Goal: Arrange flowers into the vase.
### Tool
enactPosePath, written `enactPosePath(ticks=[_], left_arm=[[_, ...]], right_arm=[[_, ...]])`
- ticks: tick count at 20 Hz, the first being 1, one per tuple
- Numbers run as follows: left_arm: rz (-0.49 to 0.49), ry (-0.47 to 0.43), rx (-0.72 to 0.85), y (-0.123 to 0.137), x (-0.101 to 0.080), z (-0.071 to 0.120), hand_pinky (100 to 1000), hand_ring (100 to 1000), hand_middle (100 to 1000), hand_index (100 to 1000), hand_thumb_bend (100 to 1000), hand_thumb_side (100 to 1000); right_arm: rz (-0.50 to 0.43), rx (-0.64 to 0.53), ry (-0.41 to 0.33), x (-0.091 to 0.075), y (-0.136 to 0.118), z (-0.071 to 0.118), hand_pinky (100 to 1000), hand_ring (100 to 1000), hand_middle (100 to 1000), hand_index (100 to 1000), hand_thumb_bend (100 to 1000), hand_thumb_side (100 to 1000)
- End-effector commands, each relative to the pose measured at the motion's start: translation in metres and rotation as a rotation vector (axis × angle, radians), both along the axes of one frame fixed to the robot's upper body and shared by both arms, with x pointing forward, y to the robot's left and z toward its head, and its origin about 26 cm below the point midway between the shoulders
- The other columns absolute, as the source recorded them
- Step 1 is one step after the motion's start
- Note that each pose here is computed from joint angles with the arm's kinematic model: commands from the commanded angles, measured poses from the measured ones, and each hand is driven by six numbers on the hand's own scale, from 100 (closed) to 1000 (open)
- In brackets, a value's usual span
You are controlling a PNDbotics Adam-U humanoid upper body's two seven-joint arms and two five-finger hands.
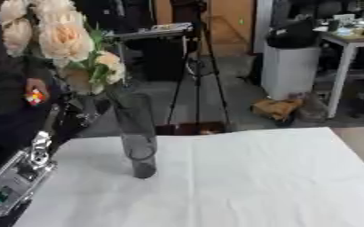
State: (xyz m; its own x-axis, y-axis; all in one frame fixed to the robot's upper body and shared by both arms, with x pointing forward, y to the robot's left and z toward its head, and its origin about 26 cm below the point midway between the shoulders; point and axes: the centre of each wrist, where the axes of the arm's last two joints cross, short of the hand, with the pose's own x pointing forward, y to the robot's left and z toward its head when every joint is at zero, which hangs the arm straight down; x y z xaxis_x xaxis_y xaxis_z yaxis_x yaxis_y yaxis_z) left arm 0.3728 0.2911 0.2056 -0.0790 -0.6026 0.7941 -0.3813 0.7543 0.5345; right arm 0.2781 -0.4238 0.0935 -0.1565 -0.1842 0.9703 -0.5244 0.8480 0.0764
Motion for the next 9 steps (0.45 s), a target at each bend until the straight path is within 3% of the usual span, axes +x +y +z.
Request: enactPosePath(ticks=[1,9], left_arm=[[-0.002,-0.065,0.017,0.011,-0.014,0.014,730,625,465,879,1000,746],[-0.023,-0.083,-0.009,0.008,-0.035,0.014,726,624,464,879,1000,748]], right_arm=[[0.003,-0.021,-0.020,0.000,-0.003,0.009,100,233,133,378,411,662],[0.004,-0.017,-0.013,-0.001,-0.002,0.008,100,233,134,378,412,661]])
